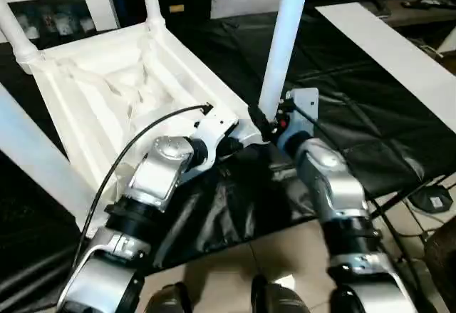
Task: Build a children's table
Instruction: Rotate leg to tighten
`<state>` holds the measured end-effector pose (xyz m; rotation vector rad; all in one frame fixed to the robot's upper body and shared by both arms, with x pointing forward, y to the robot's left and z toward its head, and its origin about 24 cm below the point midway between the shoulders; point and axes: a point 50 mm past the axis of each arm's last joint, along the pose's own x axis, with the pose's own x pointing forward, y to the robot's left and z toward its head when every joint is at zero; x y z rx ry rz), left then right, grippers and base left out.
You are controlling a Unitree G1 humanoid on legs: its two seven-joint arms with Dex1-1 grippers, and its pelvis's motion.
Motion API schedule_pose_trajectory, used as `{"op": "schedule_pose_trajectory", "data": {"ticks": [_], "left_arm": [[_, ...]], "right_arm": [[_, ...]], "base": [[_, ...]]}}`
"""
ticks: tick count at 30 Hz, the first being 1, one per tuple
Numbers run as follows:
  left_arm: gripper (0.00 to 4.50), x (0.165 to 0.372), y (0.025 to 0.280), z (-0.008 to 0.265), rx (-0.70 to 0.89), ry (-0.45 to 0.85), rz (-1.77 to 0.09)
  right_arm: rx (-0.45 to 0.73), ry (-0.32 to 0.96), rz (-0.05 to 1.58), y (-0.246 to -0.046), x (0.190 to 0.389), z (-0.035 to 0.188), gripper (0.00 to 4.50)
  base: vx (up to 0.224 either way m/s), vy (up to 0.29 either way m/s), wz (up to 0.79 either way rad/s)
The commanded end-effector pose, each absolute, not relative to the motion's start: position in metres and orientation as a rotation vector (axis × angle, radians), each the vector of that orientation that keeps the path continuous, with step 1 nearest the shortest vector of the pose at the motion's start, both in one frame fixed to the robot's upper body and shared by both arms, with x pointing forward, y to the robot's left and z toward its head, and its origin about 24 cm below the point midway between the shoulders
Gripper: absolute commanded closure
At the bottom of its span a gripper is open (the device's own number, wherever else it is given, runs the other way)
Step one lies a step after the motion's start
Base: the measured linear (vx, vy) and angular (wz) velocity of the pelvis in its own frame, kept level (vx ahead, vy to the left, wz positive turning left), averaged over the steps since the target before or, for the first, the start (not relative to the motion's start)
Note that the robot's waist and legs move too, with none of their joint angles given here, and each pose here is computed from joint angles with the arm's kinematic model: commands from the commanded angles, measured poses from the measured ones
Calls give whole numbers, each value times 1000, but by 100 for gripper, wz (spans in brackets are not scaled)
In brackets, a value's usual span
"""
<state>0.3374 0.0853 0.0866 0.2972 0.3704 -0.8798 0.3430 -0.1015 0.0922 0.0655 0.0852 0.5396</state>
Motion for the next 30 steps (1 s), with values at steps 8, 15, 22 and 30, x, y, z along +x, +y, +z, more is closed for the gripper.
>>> {"op": "schedule_pose_trajectory", "data": {"ticks": [8,15,22,30], "left_arm": [[450,326,97,97,331,250,-1110],[450,308,119,89,378,307,-1365],[450,305,129,87,409,342,-1454],[450,302,137,84,452,377,-1520]], "right_arm": [[-103,92,837,-133,336,96,15],[-210,159,1146,-155,327,99,5],[-220,165,1315,-157,324,101,39],[-207,205,1450,-152,322,101,105]], "base": [[0,0,0],[0,0,0],[0,0,0],[0,0,0]]}}
